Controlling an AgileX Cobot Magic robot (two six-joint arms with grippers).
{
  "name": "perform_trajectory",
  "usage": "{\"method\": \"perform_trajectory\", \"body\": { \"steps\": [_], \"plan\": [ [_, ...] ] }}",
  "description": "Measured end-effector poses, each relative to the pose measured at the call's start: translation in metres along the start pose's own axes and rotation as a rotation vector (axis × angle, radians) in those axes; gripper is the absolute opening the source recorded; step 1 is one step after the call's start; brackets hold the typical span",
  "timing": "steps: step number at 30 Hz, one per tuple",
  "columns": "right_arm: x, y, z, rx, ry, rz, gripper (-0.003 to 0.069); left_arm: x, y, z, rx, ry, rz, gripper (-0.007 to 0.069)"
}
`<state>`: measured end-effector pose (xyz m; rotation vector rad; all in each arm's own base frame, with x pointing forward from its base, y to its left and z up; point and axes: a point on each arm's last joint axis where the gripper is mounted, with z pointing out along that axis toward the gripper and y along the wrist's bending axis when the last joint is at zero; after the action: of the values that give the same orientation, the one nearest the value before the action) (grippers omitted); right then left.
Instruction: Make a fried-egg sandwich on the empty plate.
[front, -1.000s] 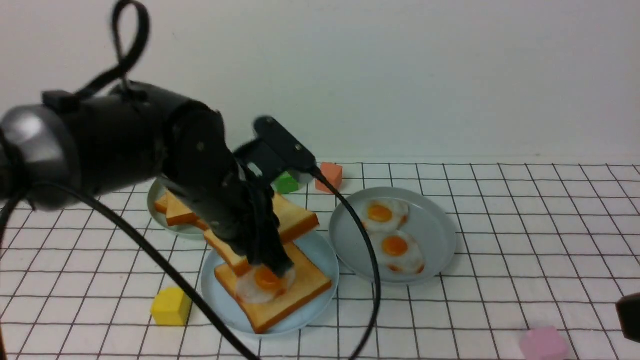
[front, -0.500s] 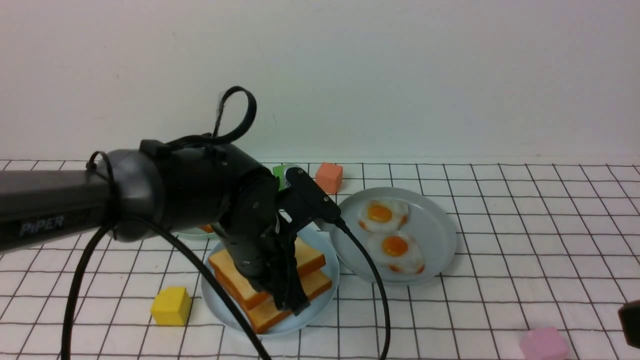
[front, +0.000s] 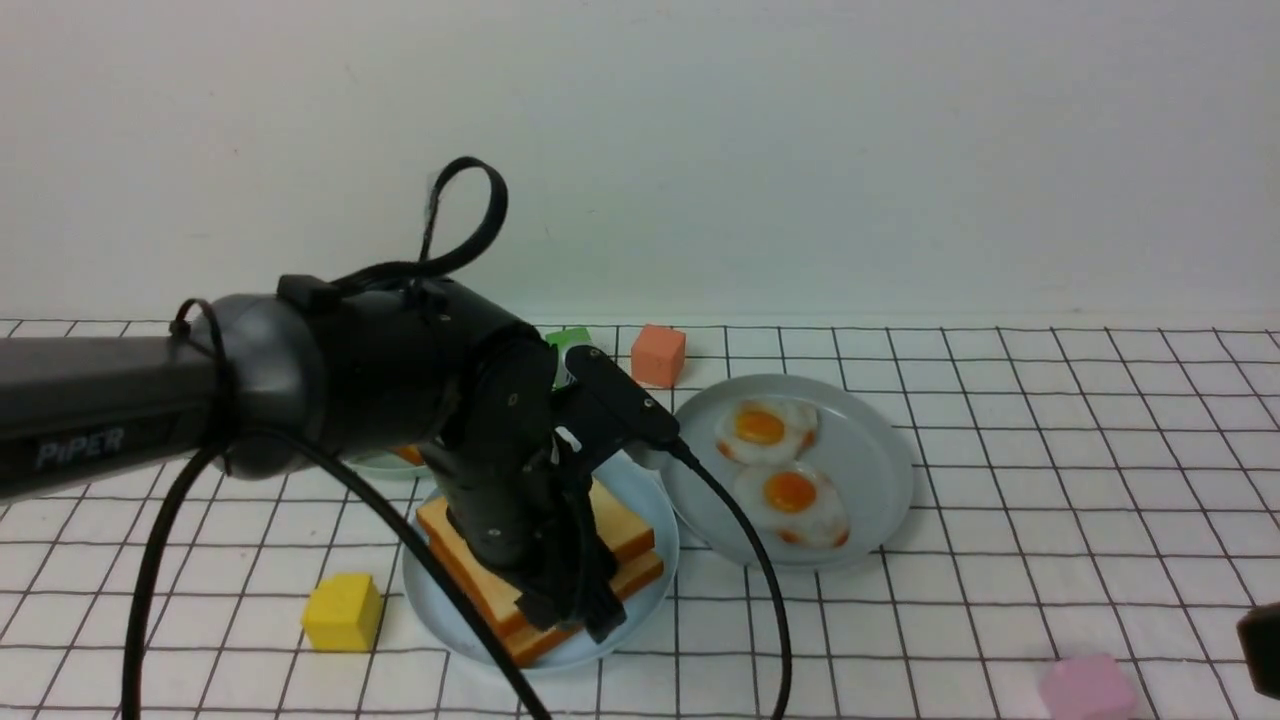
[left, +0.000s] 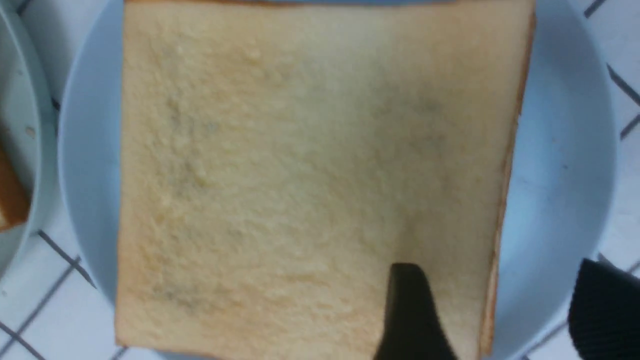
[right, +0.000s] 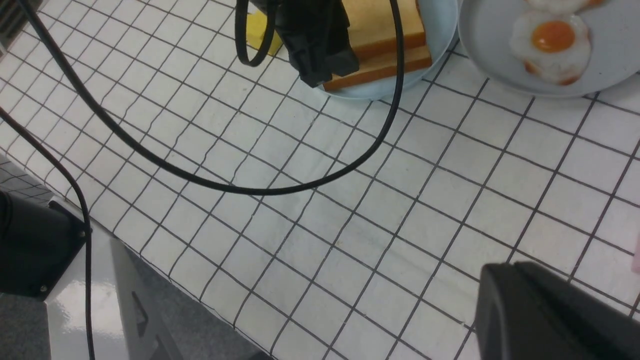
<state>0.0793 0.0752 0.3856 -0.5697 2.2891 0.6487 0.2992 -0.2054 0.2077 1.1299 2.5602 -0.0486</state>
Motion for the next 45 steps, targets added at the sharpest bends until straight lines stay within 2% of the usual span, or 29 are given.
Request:
{"method": "perform_trajectory", "body": {
  "steps": [3, 4, 5, 6, 9, 12, 13, 15, 17, 19, 20, 21, 24, 25, 26, 27, 31, 45],
  "plan": [
    [0.0, 0.0, 0.0, 0.0, -0.001, 0.0, 0.0029, -0.004, -0.001, -0.019, 0.026, -0.03, -0.058, 0.0475],
    [0.001, 0.0, -0.002, -0.001, -0.007, -0.002, 0.0031, -0.009, -0.002, -0.05, 0.048, -0.105, -0.116, 0.0453],
    [0.001, 0.0, -0.002, -0.002, -0.009, -0.002, 0.0031, -0.009, -0.003, -0.054, 0.051, -0.116, -0.122, 0.0448],
    [0.002, 0.001, -0.005, 0.0, -0.018, -0.007, 0.0031, -0.009, -0.004, -0.091, 0.061, -0.216, -0.15, 0.0398],
    [0.008, 0.0, -0.016, 0.022, -0.05, -0.024, 0.0031, 0.009, -0.008, -0.159, 0.059, -0.395, -0.164, 0.0223],
    [0.02, -0.003, -0.032, 0.073, -0.076, -0.029, 0.0031, 0.054, -0.017, -0.212, 0.044, -0.548, -0.165, 0.0027],
    [0.024, -0.004, -0.038, 0.086, -0.086, -0.029, 0.0031, 0.067, -0.02, -0.219, 0.047, -0.583, -0.17, -0.0014],
    [0.031, -0.005, -0.045, 0.104, -0.09, -0.026, 0.0031, 0.089, -0.026, -0.225, 0.054, -0.623, -0.178, -0.0013],
    [0.045, -0.006, -0.059, 0.121, -0.103, -0.013, 0.0031, 0.134, -0.039, -0.228, 0.084, -0.742, -0.214, -0.0013],
    [0.053, -0.006, -0.067, 0.12, -0.122, 0.001, 0.0031, 0.159, -0.045, -0.216, 0.1, -0.791, -0.241, -0.0013],
    [0.062, -0.006, -0.077, 0.119, -0.162, 0.018, 0.0031, 0.183, -0.051, -0.205, 0.11, -0.89, -0.278, -0.0013],
    [0.063, -0.006, -0.078, 0.119, -0.166, 0.023, 0.0031, 0.19, -0.053, -0.201, 0.111, -0.899, -0.283, -0.0013],
    [0.074, -0.006, -0.09, 0.118, -0.231, 0.042, 0.0031, 0.233, -0.059, -0.171, 0.081, -1.116, -0.346, -0.0013],
    [0.077, -0.007, -0.093, 0.121, -0.246, 0.045, 0.0031, 0.24, -0.059, -0.166, 0.113, -1.169, -0.325, -0.0013],
    [0.08, -0.008, -0.093, 0.126, -0.254, 0.046, 0.0031, 0.247, -0.06, -0.161, 0.058, -1.211, -0.362, -0.0013],
    [0.083, -0.009, -0.094, 0.132, -0.26, 0.048, 0.0031, 0.254, -0.06, -0.155, 0.048, -1.253, -0.367, -0.0013],
    [0.089, -0.015, -0.085, 0.151, -0.279, 0.048, 0.0031, 0.267, -0.062, -0.147, 0.027, -1.34, -0.367, -0.0013],
    [0.105, -0.03, -0.037, 0.191, -0.133, 0.075, 0.0054, 0.268, -0.063, -0.144, 0.03, -1.32, -0.36, -0.0013]
  ]
}}
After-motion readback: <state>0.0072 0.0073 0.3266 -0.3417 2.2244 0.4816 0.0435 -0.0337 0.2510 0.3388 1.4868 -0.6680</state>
